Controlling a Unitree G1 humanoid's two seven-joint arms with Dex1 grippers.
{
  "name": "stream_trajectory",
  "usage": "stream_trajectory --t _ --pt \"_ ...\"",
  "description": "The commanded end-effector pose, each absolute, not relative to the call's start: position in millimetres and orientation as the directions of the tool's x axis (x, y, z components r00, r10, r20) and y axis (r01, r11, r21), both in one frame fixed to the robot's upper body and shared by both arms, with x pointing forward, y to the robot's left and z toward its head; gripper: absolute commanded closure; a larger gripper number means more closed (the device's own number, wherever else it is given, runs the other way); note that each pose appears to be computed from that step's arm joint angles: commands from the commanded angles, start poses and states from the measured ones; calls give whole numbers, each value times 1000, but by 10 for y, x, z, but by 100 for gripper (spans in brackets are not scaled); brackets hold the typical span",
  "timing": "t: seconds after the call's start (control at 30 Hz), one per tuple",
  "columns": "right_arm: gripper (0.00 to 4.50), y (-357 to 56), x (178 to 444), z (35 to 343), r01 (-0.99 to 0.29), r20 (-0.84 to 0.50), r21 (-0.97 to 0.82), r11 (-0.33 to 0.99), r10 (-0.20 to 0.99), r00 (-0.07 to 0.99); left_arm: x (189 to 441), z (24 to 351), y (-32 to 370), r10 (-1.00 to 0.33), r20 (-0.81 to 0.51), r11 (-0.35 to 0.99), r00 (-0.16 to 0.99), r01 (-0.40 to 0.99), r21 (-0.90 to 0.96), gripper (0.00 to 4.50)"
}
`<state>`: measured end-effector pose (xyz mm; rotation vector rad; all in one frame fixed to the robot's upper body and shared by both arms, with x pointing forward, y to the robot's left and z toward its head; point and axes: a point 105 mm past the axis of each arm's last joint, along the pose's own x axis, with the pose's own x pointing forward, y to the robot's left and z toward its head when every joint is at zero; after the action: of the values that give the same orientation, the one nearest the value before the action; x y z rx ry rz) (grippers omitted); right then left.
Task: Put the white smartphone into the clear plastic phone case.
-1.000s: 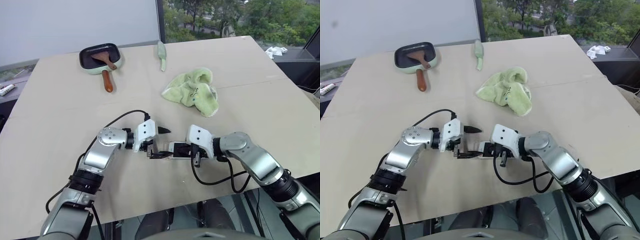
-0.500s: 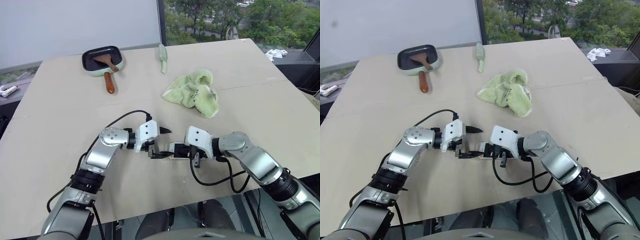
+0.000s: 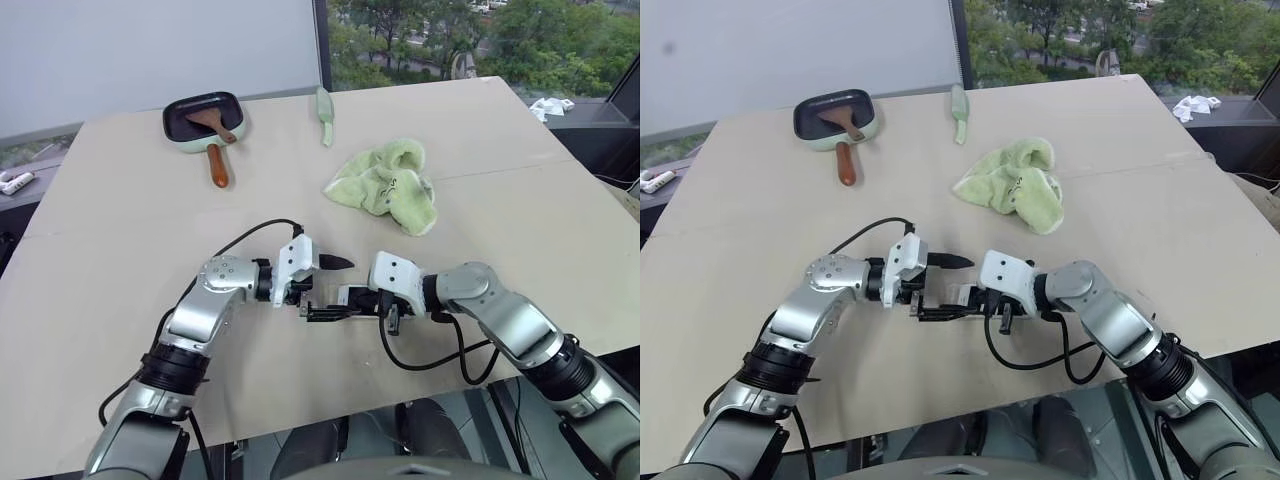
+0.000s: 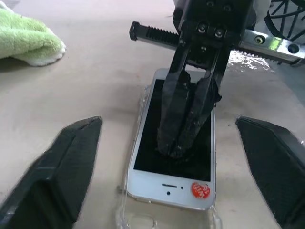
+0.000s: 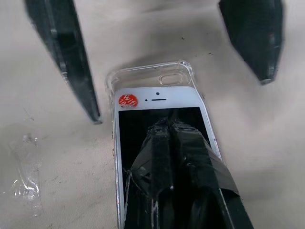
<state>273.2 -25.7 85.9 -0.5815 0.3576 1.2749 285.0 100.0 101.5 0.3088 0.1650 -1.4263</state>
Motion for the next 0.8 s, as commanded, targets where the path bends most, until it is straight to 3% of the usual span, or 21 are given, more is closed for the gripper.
stream_trajectory --t 0.03,0.13,0.17,0.23,0.3,0.53,0.8 --pt "450 -373 2731 588 -965 -639 -147 216 724 260 2888 1032 991 -934 -319 107 158 979 170 4" --pt "450 -369 2732 588 -965 -637 -146 218 725 260 2880 1030 977 -938 -317 101 140 985 137 4" --pt "450 -367 2732 589 -965 -637 -145 218 726 260 2868 1034 971 -940 -316 93 129 988 126 27" --pt "450 -364 2737 592 -965 -635 -145 220 727 261 2857 1040 967 -942 -315 85 118 989 118 87" --pt "450 -362 2740 593 -964 -634 -145 221 727 262 2846 1031 967 -941 -319 79 111 991 112 180" --pt "450 -358 2744 595 -964 -632 -147 222 728 264 2856 957 974 -928 -358 65 106 990 127 444" --pt "450 -378 2763 617 -960 -627 -154 232 728 276 2884 811 982 -908 -408 57 95 993 106 444"
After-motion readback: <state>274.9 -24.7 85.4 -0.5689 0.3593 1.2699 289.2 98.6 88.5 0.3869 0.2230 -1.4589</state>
